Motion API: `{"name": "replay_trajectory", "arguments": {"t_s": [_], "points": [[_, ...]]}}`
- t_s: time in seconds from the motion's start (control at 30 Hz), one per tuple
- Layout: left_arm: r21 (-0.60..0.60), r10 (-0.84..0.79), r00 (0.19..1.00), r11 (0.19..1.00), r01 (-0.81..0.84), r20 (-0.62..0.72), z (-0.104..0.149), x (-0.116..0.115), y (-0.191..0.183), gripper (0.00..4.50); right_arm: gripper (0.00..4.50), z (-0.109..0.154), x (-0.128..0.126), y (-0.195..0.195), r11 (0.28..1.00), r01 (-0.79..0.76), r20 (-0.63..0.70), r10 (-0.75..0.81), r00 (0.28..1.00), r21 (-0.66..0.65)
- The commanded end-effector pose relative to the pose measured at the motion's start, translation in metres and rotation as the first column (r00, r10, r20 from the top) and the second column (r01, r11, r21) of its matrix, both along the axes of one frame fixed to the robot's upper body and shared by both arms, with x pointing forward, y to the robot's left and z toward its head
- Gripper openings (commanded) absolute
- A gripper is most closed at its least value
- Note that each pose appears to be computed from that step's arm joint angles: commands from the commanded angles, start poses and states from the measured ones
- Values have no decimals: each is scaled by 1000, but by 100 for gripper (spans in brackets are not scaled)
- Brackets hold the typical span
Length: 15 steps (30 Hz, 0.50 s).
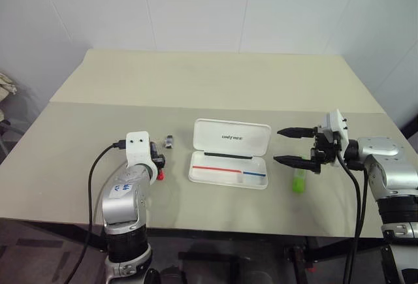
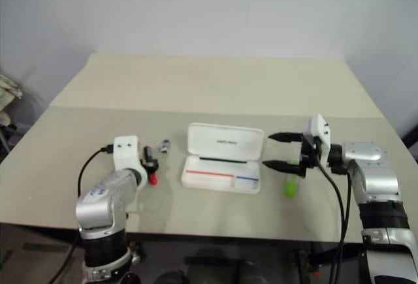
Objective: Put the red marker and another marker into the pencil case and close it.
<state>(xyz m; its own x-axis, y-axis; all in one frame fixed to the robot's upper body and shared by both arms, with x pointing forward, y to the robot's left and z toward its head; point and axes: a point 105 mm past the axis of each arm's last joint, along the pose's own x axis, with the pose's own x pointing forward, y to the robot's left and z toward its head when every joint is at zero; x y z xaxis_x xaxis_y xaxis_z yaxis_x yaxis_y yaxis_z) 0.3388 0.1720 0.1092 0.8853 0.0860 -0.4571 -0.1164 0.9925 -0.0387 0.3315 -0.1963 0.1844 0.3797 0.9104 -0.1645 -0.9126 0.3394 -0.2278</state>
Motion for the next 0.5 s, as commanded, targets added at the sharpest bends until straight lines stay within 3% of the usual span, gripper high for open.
{"name": "replay_trajectory", "arguments": {"t_s": [0.03,0.2,0.5], "points": [[-33,-55,998,998,54,-16,-6,2,-11,199,450,14,1,-3,1000,8,63,-8,998,-5],[-35,-40,999,999,40,2,-3,1,-8,58,450,16,4,-1,1000,9,72,-9,997,-8],[38,-132,983,991,129,128,43,-2,4,58,450,19,5,-1,1000,5,76,-4,997,-6]]}}
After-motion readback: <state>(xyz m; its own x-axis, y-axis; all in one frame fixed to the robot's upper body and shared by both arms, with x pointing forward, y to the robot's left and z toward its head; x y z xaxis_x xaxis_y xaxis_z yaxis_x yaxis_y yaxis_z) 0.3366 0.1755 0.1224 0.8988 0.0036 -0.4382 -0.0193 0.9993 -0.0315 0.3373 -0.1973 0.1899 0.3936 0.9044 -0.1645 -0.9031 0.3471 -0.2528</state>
